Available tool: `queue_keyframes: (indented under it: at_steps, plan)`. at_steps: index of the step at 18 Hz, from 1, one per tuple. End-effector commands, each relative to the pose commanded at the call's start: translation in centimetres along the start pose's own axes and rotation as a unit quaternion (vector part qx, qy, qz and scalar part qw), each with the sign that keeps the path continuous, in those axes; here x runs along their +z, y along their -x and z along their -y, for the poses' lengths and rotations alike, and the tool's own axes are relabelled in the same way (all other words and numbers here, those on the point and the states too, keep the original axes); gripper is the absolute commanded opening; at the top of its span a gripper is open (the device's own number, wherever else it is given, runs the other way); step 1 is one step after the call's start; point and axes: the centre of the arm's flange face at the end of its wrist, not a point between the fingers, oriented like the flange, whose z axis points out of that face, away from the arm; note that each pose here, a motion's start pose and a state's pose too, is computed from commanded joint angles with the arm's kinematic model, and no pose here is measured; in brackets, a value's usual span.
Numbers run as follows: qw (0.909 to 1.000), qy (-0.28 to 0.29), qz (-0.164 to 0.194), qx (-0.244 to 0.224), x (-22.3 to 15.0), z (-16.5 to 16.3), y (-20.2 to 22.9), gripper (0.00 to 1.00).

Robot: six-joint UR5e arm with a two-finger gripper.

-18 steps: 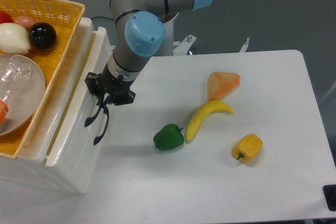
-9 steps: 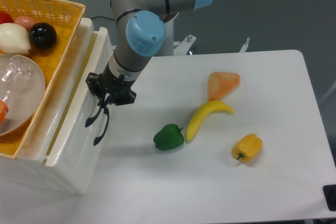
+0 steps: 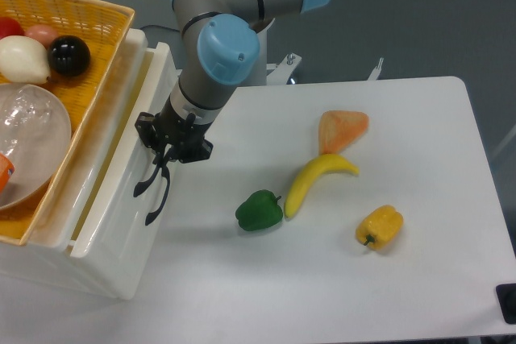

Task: Slide the top white drawer open
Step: 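Close the gripper on the upper drawer handle, then pull the upper drawer outward by its handle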

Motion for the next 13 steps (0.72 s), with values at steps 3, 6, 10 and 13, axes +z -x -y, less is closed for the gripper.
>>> queue_keyframes:
  at_steps: [3,6,10,13]
  plan:
    - [1.0000,-0.002,0.002,-0.003,-0.2,-0.1,0.5,0.18]
    - [1.0000,-0.002,0.002,-0.005,-0.3,-0.2,0.9,0.18]
    - [1.0000,0.000,0.002,-0.008,-0.2,-0.2,1.4,0.18]
    - [1.0000,0.000,0.003,-0.007,-0.1,-0.2,1.5,0.18]
